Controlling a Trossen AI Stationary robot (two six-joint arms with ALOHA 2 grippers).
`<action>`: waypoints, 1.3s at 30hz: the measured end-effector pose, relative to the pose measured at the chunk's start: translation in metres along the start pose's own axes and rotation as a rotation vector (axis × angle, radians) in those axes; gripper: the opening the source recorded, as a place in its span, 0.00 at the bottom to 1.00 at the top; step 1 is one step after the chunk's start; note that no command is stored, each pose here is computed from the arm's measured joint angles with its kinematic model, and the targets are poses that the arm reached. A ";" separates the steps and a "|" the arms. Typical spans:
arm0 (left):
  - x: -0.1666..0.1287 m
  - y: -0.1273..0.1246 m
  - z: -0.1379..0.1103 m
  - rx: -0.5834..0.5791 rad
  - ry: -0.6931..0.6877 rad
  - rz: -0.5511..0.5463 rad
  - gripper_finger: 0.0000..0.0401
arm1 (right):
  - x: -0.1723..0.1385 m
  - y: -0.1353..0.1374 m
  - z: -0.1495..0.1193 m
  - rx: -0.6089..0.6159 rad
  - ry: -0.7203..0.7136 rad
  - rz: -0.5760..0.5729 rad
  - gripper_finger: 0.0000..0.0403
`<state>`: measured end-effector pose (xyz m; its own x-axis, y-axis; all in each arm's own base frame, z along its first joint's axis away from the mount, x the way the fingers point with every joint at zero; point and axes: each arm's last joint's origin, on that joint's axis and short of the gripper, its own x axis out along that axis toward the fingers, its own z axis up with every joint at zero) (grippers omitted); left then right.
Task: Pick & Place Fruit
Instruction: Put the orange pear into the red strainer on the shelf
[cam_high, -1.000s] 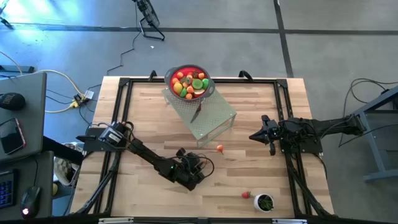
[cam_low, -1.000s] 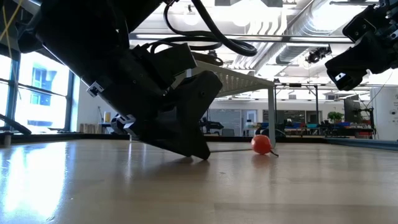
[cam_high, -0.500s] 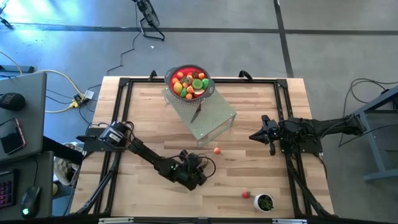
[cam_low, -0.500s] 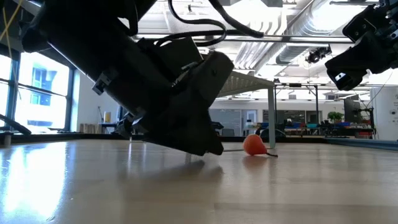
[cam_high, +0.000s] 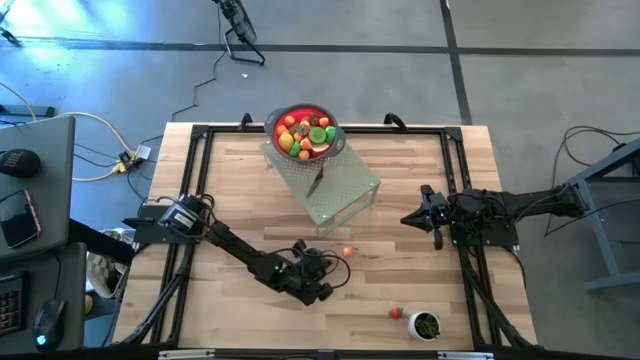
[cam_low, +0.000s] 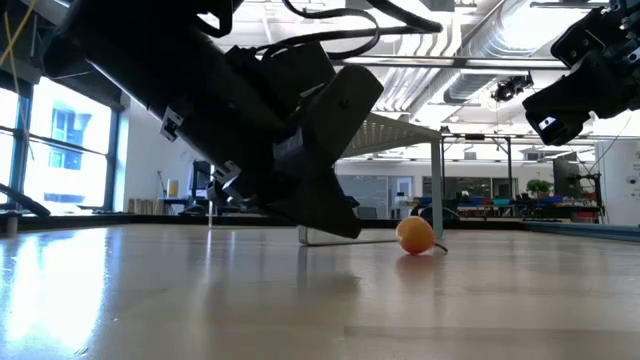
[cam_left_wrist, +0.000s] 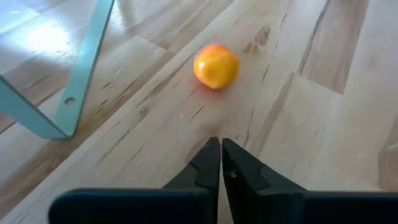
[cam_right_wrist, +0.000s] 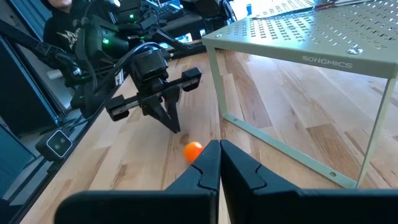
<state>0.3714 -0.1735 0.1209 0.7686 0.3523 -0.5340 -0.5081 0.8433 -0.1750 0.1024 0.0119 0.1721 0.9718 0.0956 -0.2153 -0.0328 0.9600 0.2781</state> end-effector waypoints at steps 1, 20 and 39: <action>0.000 0.000 0.000 -0.001 0.001 -0.002 0.04 | 0.000 0.000 0.000 0.000 0.000 0.000 0.01; 0.004 -0.007 0.017 0.224 -0.112 -0.065 0.07 | 0.000 0.000 -0.001 -0.038 0.005 -0.006 0.01; 0.007 0.026 0.050 0.380 -0.032 -0.277 0.01 | 0.000 -0.005 0.002 -0.046 -0.053 -0.180 0.01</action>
<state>0.3829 -0.1290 0.1546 0.8698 0.1002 -0.4831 -0.1083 0.9941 0.0113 0.1025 0.0064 0.1724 0.9738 -0.0920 -0.2079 0.1337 0.9714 0.1964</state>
